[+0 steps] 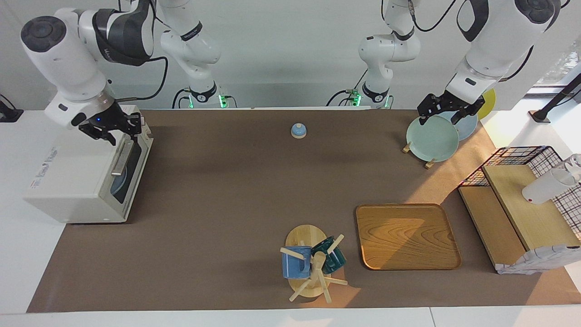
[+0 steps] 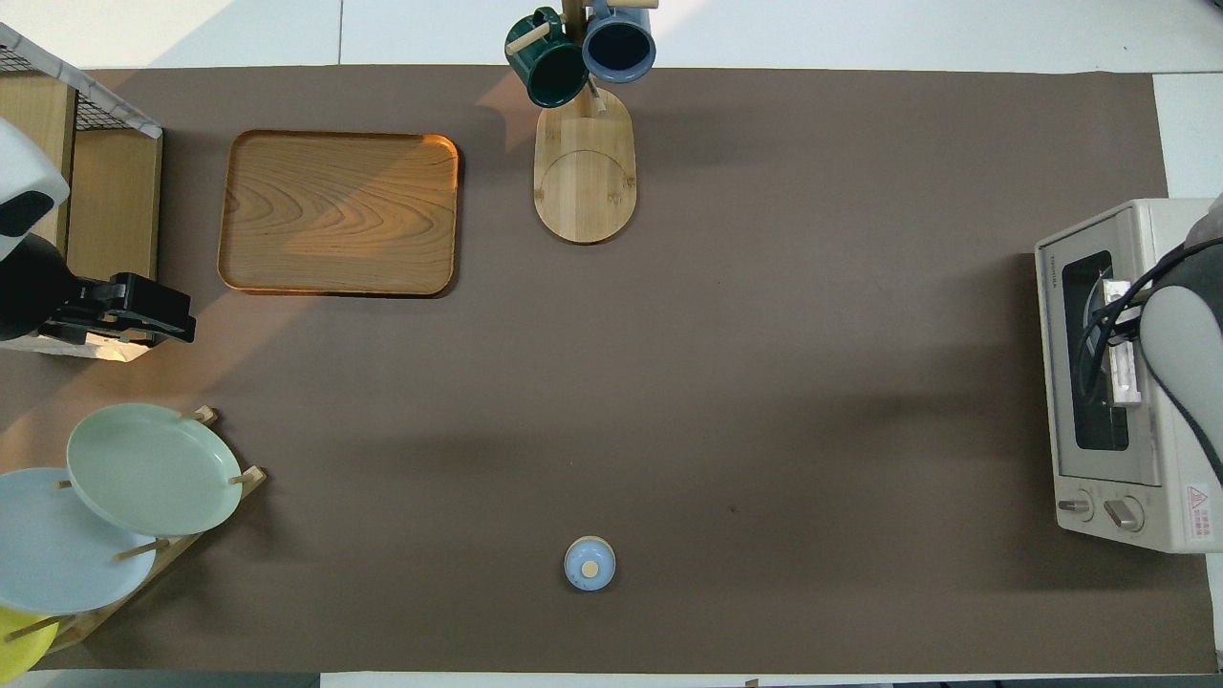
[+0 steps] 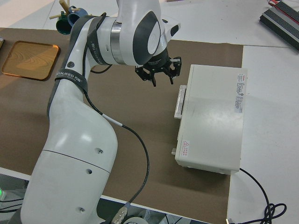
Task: Put eggplant into oven
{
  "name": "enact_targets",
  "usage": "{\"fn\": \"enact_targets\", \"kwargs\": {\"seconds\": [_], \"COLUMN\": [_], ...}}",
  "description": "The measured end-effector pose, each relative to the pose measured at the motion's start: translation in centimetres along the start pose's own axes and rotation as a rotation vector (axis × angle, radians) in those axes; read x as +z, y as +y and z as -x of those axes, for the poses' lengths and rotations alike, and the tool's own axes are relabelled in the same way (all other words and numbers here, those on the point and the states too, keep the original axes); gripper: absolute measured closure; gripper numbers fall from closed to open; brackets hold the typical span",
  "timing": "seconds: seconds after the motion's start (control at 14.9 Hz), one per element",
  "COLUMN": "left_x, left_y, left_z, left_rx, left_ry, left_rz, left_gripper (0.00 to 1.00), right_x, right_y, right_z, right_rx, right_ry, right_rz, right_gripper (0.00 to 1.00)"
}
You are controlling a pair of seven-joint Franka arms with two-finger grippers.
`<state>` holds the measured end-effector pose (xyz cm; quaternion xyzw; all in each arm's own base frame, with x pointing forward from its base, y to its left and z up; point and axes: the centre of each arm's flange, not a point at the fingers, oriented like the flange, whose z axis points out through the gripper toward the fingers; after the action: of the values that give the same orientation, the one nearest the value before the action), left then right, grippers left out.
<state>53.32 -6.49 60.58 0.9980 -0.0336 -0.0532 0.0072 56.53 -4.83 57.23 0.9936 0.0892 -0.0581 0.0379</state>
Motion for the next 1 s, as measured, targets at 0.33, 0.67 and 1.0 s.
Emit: {"fn": "enact_targets", "kwargs": {"seconds": [0.33,0.67,1.0], "left_x": [0.0,0.0,0.0], "left_y": [0.0,0.0,0.0], "left_z": [0.0,0.0,0.0], "left_rx": [0.000,0.000,0.000], "left_ry": [0.000,0.000,0.000], "left_rz": [0.000,0.000,0.000], "left_gripper": [0.00,0.00,0.00], "right_x": [-0.1,-0.4,-1.3], "right_y": [-3.1,-1.4,-4.4], "right_z": [-0.5,0.8,0.8], "right_rx": [0.145,0.200,0.185], "right_ry": [-0.024,-0.048,-0.040], "right_rz": [-0.014,-0.047,-0.036], "right_gripper": [0.00,0.00,0.00]}}
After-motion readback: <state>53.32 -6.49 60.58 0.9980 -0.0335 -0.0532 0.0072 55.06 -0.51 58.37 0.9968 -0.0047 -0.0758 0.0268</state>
